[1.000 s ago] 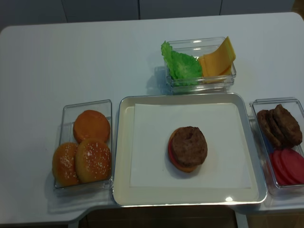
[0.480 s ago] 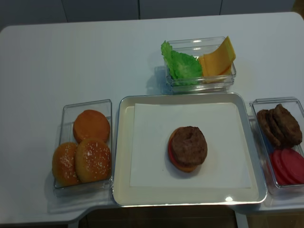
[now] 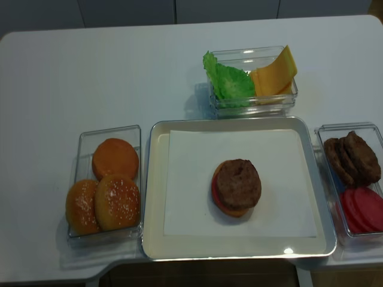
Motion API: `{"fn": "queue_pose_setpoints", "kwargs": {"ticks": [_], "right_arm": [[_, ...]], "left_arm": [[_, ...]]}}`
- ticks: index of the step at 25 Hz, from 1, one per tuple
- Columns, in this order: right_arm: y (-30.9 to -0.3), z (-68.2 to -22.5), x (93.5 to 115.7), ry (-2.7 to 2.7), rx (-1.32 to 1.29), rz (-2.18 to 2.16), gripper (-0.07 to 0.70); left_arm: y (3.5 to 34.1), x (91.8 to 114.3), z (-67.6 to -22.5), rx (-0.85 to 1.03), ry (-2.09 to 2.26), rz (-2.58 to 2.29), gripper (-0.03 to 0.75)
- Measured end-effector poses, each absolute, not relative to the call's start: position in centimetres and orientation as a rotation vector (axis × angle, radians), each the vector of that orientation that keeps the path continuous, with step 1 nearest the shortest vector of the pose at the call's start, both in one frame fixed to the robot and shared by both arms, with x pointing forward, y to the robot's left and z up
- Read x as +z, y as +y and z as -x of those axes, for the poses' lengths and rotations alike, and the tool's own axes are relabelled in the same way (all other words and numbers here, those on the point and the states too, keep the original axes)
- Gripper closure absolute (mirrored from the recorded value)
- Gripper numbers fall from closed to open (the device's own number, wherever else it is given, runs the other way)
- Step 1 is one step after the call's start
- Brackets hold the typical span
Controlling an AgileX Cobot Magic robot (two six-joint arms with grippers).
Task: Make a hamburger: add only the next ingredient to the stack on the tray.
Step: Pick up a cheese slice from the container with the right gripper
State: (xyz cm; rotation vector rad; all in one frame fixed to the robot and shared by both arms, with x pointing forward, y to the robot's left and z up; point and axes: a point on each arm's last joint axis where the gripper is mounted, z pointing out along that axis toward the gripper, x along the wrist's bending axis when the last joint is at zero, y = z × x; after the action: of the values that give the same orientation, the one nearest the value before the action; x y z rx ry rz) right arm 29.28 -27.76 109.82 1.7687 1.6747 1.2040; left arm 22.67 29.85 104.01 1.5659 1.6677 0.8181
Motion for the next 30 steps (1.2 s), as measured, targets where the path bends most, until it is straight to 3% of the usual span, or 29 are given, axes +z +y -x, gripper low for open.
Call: {"fn": "queue_pose_setpoints", "kwargs": {"ticks": [15,22,30], "right_arm": [[-26.1,-45.8,111.9,1.805,0.994,-1.894,0.223],[-25.3,-53.8,111.2,1.857,0.929,-1.917,0.223],[-24.6,-60.1,108.7,1.916,0.861,-1.916,0.235]], "left_arm": [[29.8,104.0,-22.7,0.818,1.668,-1.566,0.299],[29.8,104.0,-22.7,0.818,1.668,-1.566,0.299],[29.8,104.0,-22.7,0.818,1.668,-1.566,0.299]]}}
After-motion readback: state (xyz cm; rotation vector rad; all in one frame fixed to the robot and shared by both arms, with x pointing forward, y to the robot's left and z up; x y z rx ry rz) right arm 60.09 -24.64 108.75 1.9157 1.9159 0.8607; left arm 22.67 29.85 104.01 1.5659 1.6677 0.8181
